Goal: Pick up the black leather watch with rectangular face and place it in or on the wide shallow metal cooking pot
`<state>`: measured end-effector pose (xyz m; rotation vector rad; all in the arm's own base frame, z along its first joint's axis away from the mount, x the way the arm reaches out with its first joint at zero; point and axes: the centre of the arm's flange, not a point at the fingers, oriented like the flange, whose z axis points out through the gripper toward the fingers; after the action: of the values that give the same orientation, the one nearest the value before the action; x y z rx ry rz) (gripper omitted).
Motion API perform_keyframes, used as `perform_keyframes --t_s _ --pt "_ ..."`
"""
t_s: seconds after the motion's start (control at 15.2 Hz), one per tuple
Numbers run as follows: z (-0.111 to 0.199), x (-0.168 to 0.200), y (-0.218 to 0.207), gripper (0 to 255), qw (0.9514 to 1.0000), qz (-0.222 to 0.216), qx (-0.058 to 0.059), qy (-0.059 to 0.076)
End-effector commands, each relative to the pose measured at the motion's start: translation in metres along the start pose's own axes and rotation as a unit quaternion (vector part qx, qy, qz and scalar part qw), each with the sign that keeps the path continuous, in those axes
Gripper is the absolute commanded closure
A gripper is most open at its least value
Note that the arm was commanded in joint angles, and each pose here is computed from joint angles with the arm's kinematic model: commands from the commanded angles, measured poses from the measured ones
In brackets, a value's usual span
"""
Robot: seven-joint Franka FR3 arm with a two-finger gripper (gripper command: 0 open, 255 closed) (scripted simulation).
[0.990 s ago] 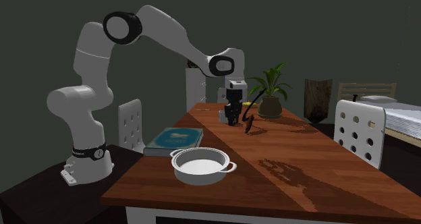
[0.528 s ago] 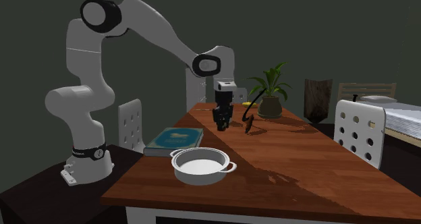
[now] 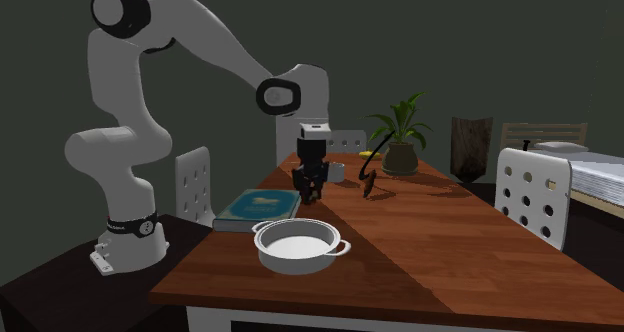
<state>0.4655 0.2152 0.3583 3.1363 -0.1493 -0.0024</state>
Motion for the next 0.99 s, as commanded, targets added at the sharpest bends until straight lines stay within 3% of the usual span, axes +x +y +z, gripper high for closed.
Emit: perform_keyframes --t_s 0.0,0.13,0.92 --pt "0.000 -0.003 0.026 255 1.0000 -0.001 0.000 0.000" --pt "0.000 -0.004 0.057 255 1.0000 -0.001 0.000 0.000" --pt "0.063 -0.004 0.057 255 1.0000 -0.001 0.000 0.000"
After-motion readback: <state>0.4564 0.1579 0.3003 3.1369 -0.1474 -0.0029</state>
